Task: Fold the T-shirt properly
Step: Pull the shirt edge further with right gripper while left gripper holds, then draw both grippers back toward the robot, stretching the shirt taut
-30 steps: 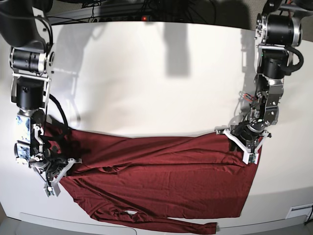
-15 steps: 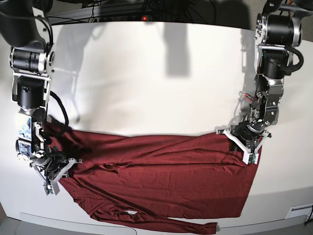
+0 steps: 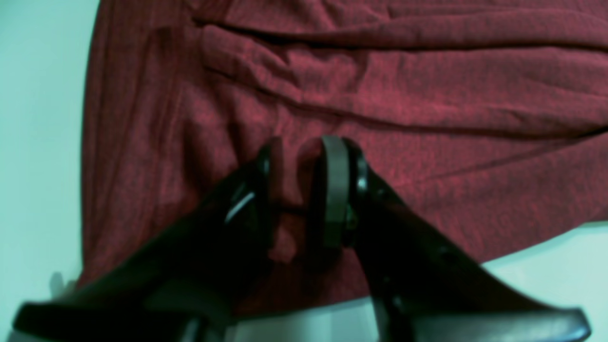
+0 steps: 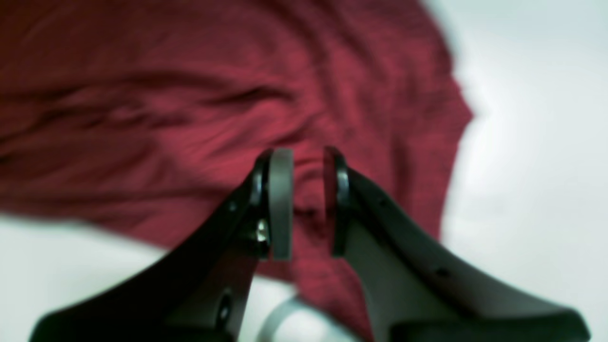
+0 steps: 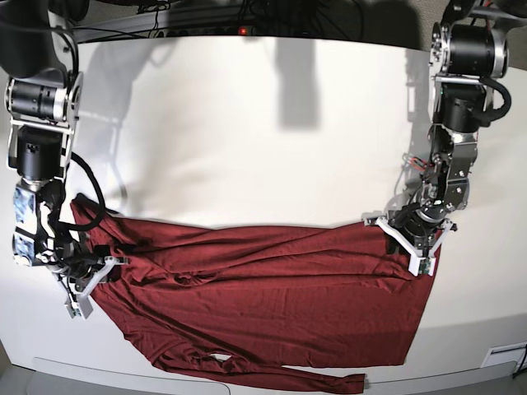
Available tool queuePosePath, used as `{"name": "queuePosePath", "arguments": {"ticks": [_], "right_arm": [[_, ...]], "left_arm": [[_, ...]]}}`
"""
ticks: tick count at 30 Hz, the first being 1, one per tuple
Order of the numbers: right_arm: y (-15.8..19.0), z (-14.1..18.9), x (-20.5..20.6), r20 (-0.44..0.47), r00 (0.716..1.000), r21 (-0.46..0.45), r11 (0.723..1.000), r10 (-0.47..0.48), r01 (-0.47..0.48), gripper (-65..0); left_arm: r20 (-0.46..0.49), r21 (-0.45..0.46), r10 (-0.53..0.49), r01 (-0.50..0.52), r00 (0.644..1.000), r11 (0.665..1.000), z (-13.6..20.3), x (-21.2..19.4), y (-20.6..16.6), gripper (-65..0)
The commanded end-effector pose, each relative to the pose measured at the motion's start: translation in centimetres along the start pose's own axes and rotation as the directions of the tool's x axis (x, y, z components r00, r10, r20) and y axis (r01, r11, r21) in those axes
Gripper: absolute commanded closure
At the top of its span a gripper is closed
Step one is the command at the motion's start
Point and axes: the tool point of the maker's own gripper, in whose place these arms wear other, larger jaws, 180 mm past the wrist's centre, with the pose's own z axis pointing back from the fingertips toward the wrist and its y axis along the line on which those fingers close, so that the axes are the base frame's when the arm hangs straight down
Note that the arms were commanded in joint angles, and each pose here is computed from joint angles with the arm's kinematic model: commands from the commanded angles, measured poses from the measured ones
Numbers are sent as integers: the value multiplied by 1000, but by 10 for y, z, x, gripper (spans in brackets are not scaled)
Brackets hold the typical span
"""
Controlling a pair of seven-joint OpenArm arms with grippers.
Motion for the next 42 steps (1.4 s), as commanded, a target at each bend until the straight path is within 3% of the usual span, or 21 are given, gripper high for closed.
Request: {"name": "queuePosePath", "arguments": {"ticks": [1, 8, 14, 21, 25, 31, 36, 42], "right_arm": [[-5, 15, 34, 82, 996, 6, 1000, 28, -28, -121], [-2, 11, -1, 54, 998, 6, 1000, 15, -16, -121], [-14, 1, -50, 23, 1000, -106, 994, 1, 2, -121], [-10, -2, -54, 9, 1000, -107, 994, -5, 6, -121], [-11, -2, -68, -72, 997, -108, 994, -12, 4, -122], [-24, 10, -93, -205, 979, -132, 991, -20, -7, -122], [-34, 20, -103, -226, 973, -140, 990, -40, 8, -121], [-35, 33, -131, -272, 962, -138, 990, 4, -43, -121]], "left_arm": [[48, 2, -11, 11, 999, 1000, -1, 23, 4, -140], [59, 20, -23, 22, 998, 1000, 2, 26, 16, -140], [53, 27, -24, 23, 998, 999, 3, 25, 20, -140], [33, 27, -25, 24, 999, 999, 3, 22, 20, -140], [-7, 33, -26, 26, 1000, 999, 4, 15, 24, -140], [-74, -45, 70, -73, 995, 996, 14, 2, 18, -140], [-48, -40, -1, -1, 999, 999, 40, -4, 28, -140], [-37, -50, -46, 44, 998, 998, 66, -16, 29, -140]]}}
